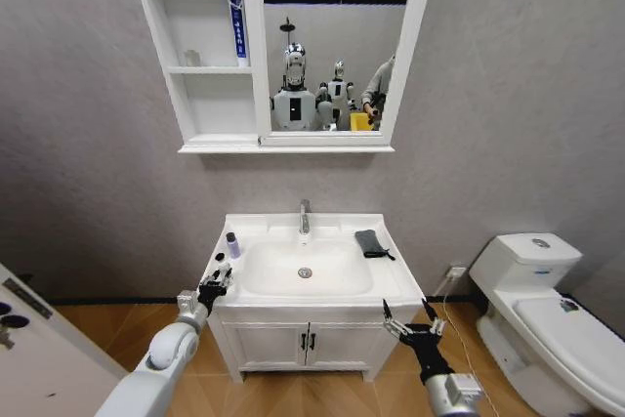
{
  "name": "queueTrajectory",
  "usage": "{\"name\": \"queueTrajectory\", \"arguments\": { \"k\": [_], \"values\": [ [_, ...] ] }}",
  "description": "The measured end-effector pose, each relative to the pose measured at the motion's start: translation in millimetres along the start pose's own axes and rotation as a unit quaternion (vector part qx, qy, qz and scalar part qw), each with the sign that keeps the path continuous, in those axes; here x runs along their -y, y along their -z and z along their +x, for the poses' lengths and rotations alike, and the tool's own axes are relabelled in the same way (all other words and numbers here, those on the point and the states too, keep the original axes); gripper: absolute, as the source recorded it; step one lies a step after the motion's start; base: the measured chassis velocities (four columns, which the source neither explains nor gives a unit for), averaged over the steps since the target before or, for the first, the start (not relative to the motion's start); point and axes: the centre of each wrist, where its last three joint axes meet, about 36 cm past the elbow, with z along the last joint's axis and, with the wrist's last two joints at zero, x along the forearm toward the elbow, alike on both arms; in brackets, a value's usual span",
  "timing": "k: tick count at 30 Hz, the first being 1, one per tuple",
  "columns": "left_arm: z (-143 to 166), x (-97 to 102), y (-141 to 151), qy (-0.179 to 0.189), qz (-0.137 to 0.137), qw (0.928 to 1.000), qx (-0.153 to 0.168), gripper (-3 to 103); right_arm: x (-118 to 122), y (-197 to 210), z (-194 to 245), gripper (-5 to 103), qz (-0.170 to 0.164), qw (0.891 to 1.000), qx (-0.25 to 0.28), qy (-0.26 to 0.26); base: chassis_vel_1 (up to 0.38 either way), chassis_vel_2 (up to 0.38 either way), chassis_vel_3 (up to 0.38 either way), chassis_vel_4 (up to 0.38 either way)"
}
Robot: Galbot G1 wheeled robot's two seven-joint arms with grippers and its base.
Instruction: Move facial cleanser and shampoo from washbasin to cabinet, then wipe washbasin with towel.
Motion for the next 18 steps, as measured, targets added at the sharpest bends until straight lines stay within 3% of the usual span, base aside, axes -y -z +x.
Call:
{"name": "queueTrajectory", "arguments": {
  "k": [8,17,18],
  "values": [
    [16,-2.9,25,-0.003,-0.020,0.9994,0.028,30,-1,5,0,100,-0.001,1.000,0.006,0.001,0.000,0.000,0.000,0.000],
    [44,-15.2,89,-0.016,-0.059,0.9956,0.071,30,-5,9,1,100,-0.007,1.000,-0.006,-0.013,0.000,0.000,0.000,0.000],
    [50,-17.8,106,-0.022,-0.065,0.9945,0.079,30,-6,9,2,100,-0.007,1.000,-0.006,-0.014,0.000,0.000,0.000,0.000]
  ]
}}
